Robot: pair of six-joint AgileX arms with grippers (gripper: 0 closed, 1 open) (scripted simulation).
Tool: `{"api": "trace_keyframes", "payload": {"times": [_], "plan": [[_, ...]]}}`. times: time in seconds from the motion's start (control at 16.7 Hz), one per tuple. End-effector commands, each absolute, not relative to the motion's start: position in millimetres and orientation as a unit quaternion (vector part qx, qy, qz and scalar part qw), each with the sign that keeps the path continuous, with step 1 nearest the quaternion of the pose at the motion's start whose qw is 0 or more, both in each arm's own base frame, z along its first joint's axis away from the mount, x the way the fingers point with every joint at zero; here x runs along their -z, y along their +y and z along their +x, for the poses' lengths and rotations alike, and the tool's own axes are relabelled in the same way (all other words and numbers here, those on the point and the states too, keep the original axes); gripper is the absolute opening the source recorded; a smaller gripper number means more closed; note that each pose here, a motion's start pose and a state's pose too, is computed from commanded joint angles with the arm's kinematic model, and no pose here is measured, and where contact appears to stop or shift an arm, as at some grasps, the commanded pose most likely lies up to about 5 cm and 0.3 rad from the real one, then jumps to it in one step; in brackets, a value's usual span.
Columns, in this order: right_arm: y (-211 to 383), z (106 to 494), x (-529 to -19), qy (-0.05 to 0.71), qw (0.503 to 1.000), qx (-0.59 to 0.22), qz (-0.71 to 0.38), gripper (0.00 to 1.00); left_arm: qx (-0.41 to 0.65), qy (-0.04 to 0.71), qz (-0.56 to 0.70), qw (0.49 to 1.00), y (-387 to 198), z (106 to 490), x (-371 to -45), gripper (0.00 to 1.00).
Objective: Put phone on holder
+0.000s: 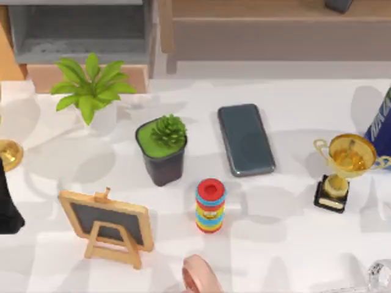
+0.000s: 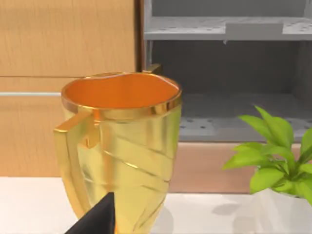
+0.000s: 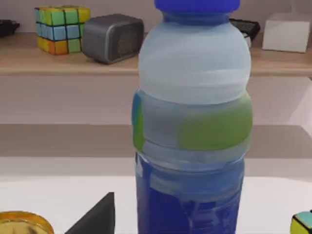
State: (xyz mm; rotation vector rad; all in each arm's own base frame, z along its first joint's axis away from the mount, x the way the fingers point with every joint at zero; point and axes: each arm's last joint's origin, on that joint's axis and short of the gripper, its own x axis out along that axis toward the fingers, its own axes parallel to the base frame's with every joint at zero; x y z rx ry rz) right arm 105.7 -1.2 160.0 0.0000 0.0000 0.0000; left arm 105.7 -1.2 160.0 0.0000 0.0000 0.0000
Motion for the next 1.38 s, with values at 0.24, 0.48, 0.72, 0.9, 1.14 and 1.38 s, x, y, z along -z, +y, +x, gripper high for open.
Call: {"api": "trace_keyframes", "payload": {"times": [0.24,0.48,0.72,0.9,1.14,1.38], "plan": [[0,105,-166,0.008,1.0,0.0,-0.002,1.0,0.0,0.0,0.0,1.0,-1,106,-160,1.0],[5,106,-200,0.07,0.997,-0.008,-0.014,1.0,0.0,0.0,0.0,1.0,-1,106,-160,1.0],[17,123,-258,0.185,0.982,-0.035,-0.03,1.0,0.0,0.0,0.0,1.0,-1,106,-160,1.0],[35,154,-305,0.278,0.958,-0.062,-0.04,1.0,0.0,0.0,0.0,1.0,-1,106,-160,1.0],[76,217,-358,0.379,0.919,-0.097,-0.043,1.0,0.0,0.0,0.0,1.0,-1,106,-160,1.0],[133,290,-386,0.434,0.891,-0.129,-0.037,1.0,0.0,0.0,0.0,1.0,-1,106,-160,1.0]]}}
